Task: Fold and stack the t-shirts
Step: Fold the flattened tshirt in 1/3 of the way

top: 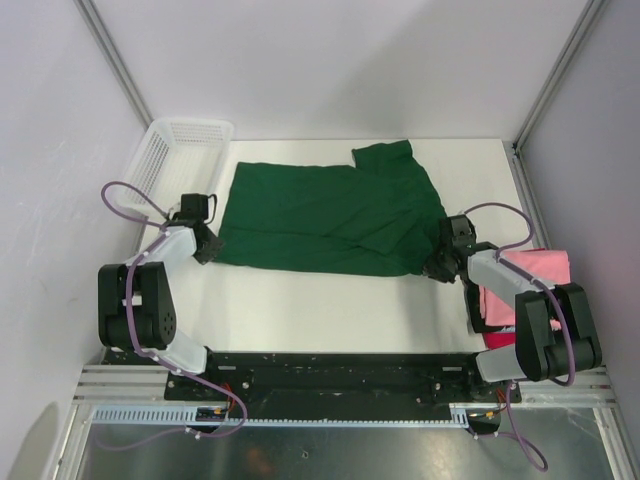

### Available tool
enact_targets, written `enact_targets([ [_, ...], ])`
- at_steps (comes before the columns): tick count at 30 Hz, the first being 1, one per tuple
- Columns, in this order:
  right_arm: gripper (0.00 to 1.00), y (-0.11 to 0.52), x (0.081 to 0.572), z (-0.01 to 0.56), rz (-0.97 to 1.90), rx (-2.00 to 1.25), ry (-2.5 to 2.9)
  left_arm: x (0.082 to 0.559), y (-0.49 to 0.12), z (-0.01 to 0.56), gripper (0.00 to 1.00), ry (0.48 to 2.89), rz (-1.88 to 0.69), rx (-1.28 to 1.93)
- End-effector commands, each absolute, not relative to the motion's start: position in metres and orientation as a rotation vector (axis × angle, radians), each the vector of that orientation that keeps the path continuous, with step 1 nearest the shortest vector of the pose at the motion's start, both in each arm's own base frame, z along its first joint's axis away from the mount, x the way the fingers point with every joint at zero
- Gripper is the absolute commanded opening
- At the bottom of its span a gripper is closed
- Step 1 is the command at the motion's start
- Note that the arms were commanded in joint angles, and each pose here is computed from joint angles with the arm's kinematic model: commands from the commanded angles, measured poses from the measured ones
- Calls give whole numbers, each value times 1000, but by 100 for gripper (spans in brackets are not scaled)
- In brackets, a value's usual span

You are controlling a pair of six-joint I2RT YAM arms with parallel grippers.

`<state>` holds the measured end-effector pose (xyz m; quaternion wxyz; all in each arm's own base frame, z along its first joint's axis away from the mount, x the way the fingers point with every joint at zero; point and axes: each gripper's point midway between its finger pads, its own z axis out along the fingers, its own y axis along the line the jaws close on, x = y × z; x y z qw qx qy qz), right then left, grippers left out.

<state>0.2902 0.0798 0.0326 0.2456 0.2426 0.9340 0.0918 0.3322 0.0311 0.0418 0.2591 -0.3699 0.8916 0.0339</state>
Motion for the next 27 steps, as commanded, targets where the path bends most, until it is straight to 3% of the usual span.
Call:
enact_targets([
  [1,21,80,313,48,249,669,2465,333,41,50,0,2381,127,-1005],
  [14,22,83,325,54,263,661,2408,331,41,47,0,2392,131,-1007],
  [20,2,72,323,61,171,646,2430,332,43,49,0,2385,136,-1005],
  [27,0,43,312,97,23,603,2424,330,43,49,0,2383,140,-1008],
])
